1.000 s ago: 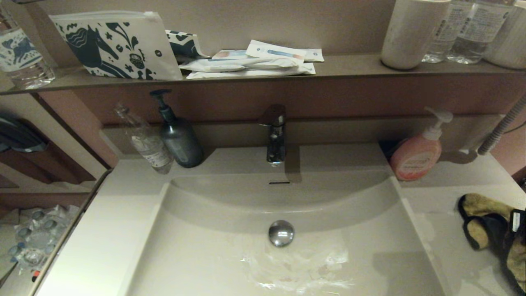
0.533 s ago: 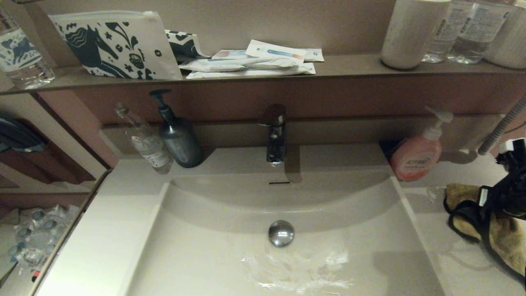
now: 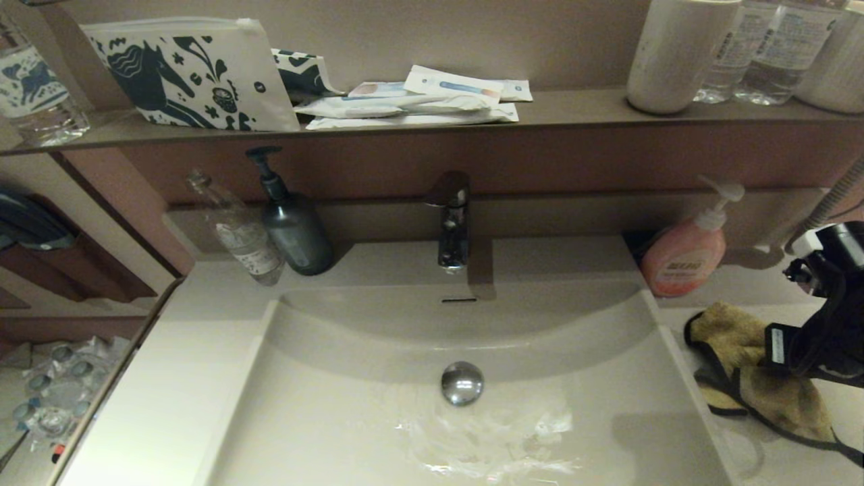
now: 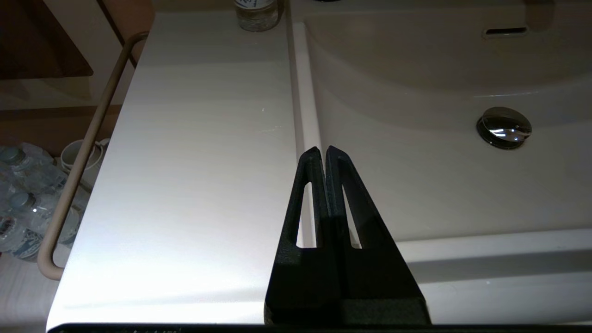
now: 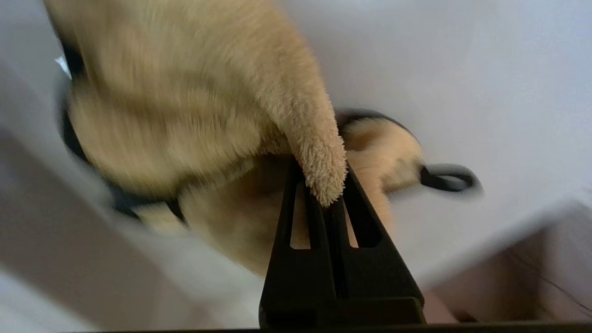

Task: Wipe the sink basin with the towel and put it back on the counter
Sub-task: Wipe the sink

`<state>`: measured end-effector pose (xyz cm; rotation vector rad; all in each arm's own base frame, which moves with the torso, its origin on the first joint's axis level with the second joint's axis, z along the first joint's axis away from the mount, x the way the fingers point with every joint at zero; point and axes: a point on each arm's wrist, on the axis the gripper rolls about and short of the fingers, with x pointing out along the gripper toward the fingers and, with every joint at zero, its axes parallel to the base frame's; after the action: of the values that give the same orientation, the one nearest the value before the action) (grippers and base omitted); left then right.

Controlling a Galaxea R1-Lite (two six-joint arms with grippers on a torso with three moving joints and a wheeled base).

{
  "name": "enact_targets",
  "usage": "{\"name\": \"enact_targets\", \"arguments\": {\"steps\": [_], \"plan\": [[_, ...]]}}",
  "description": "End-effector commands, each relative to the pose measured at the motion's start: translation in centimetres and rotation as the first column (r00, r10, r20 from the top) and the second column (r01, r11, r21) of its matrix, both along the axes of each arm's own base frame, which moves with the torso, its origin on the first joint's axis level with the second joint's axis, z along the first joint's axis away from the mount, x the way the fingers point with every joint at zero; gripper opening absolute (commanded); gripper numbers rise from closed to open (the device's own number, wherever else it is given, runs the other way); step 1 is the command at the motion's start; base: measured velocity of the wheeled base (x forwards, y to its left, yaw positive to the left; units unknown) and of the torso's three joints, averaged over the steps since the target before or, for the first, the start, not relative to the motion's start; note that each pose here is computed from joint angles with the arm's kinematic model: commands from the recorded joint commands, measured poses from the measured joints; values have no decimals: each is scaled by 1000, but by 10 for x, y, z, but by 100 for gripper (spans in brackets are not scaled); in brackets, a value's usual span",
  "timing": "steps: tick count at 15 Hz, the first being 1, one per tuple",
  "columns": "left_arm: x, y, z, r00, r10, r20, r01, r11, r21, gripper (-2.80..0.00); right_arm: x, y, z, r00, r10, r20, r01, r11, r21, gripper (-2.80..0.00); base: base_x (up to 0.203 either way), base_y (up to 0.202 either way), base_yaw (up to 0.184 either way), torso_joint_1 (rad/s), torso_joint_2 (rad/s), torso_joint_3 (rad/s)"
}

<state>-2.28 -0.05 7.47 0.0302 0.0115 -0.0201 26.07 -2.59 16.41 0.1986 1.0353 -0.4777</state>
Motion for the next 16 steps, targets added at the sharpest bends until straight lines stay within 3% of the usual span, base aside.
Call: {"name": "enact_targets", "arguments": {"steps": [1,6,9,12,16], "plan": [[0,0,0,1000,0,0,0,1000,0,-280,-17,-4,7,999,-2,-38,1,1000,-10,-280,0,0,0,0,0,0],[0,0,0,1000,0,0,0,1000,-1,-280,-45,-29,3,992,-6,-125,-1,998,-55,-280,0,0,0,0,0,0],[0,0,0,1000,0,0,0,1000,0,-280,-58,-39,20,995,-6,-100,-3,996,-89,-280,0,0,0,0,0,0],[0,0,0,1000,0,0,0,1000,0,-280,-82,-32,44,993,3,-119,-13,997,-81,-280,0,0,0,0,0,0],[0,0,0,1000,0,0,0,1000,-1,-280,-105,-36,68,993,-48,-104,39,996,-85,-280,0,0,0,0,0,0]]}}
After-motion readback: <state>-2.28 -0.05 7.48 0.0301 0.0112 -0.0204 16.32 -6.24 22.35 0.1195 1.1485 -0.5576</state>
